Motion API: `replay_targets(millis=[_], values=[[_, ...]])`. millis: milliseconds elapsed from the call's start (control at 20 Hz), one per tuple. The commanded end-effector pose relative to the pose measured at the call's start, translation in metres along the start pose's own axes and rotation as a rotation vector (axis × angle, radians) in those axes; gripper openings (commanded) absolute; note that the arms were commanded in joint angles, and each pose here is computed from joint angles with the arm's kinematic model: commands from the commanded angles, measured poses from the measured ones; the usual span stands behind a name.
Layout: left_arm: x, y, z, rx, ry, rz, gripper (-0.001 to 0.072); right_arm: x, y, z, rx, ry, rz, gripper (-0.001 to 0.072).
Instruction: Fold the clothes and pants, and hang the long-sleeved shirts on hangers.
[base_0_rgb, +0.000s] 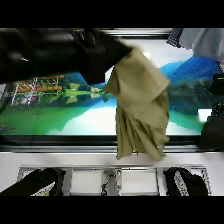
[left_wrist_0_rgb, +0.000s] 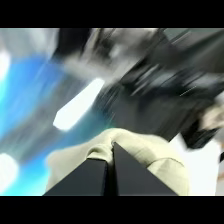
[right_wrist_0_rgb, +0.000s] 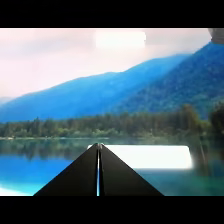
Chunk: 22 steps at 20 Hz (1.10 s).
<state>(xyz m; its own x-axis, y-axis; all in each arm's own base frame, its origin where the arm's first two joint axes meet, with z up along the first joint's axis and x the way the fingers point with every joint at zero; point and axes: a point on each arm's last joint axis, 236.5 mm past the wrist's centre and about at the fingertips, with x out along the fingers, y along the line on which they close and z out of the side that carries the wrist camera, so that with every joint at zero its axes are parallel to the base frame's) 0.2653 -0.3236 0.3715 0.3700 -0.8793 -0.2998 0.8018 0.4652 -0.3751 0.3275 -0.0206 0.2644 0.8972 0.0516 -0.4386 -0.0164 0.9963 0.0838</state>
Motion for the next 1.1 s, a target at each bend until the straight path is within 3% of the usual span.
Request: replay_targets(millis=[0, 150, 300, 350, 400, 450, 750, 850, 1050], values=[[0.025, 0.09, -0.119, -0.201, 0.273, 0.172, 0.0014, 0.01, 0.002, -0.031, 0.008, 0.127, 0.021, 0.0012], [0.03, 0.162, -0.236, -0.42, 0.41, 0.305, 0.0014, 0.027, 0.023, -0.069, -0.009, 0.232, 0.094, 0.0011], [0.017, 0.201, -0.302, -0.564, 0.466, 0.396, 0.0014, 0.042, 0.062, -0.125, -0.052, 0.367, 0.209, 0.0025], [0.013, 0.206, -0.311, -0.588, 0.477, 0.41, 0.0014, 0.045, 0.078, -0.147, -0.066, 0.419, 0.258, 0.0169], [0.01, 0.209, -0.316, -0.604, 0.483, 0.418, 0.0014, 0.048, 0.097, -0.172, -0.077, 0.482, 0.315, 0.0496], [0.008, 0.211, -0.317, -0.61, 0.482, 0.423, 0.0014, 0.05, 0.112, -0.195, -0.096, 0.544, 0.36, 0.0578], [0.012, 0.206, -0.317, -0.592, 0.487, 0.412, 0.0014, 0.104, 0.18, -0.261, -0.224, 0.735, 0.472, 0.0557], [0.015, 0.203, -0.317, -0.584, 0.487, 0.407, 0.0014, 0.13, 0.197, -0.271, -0.235, 0.793, 0.481, 0.047], [0.015, 0.204, -0.316, -0.582, 0.481, 0.41, 0.0014, 0.181, 0.22, -0.283, -0.219, 0.86, 0.474, 0.0469]])
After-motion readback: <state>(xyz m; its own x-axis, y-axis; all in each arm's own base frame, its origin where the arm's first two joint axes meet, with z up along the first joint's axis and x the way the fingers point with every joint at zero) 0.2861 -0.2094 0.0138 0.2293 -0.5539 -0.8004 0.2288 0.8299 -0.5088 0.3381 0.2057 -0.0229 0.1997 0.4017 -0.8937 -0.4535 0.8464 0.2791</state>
